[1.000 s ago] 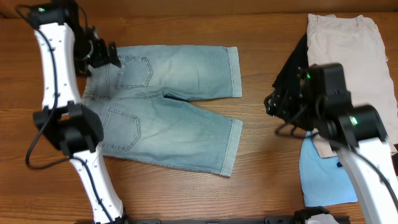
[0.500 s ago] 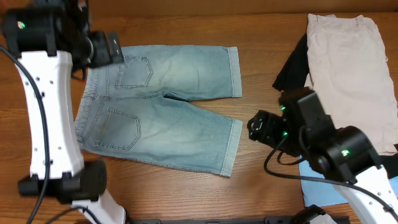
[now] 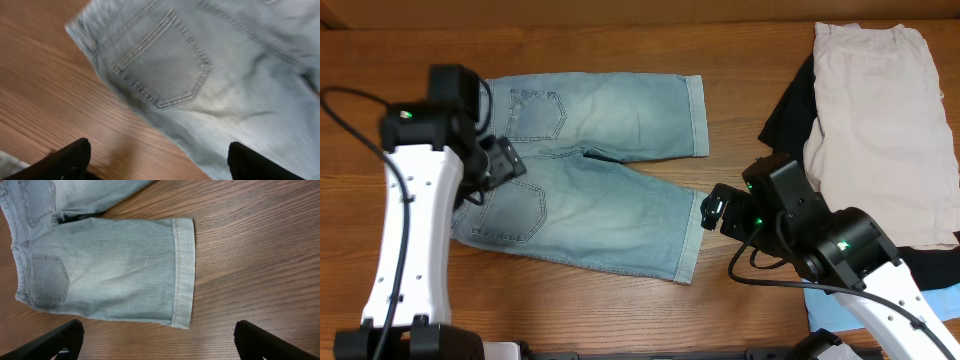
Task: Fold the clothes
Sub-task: 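Grasp the waistband corner left and leg hem right with grippers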
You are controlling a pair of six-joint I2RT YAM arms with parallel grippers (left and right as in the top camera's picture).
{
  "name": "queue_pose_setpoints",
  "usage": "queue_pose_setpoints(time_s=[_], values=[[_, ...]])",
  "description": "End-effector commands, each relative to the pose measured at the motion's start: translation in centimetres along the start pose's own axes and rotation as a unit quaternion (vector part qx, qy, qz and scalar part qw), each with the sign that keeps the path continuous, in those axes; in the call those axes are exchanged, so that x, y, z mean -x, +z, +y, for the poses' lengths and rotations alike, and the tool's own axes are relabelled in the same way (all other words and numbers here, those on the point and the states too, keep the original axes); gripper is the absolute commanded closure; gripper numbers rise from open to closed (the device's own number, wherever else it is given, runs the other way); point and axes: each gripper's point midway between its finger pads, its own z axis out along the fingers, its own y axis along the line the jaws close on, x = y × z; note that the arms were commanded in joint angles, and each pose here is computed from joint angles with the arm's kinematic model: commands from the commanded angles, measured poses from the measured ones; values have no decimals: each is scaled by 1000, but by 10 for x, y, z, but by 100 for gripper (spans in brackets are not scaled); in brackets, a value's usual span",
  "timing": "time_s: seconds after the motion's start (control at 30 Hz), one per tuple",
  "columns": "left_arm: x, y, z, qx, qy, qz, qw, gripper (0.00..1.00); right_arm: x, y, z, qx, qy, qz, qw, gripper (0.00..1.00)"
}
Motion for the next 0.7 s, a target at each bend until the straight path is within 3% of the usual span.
queue_pose_setpoints(time_s=[0.0,0.07,0.13,0.27,0.47,0.67], values=[[-12,24,18,33,-96,10,995,12,-5,10,-5,-9,0,7,1000,0],[-14,37,34,64,-158,8,985,11,-8,17,-10,-20,-2,16,1000,0],[-14,47,55,100,-231,-3,968,0,-12,28,-12,-25,-9,28,999,0],[-7,68,87,124,-356,-28,926,0,-22,51,-13,-33,-11,62,997,0],[16,99,109,100,-403,-66,907,2,-23,73,-16,-57,7,80,995,1],[32,113,111,85,-367,-97,921,9,-41,86,-11,-56,-4,119,991,5]])
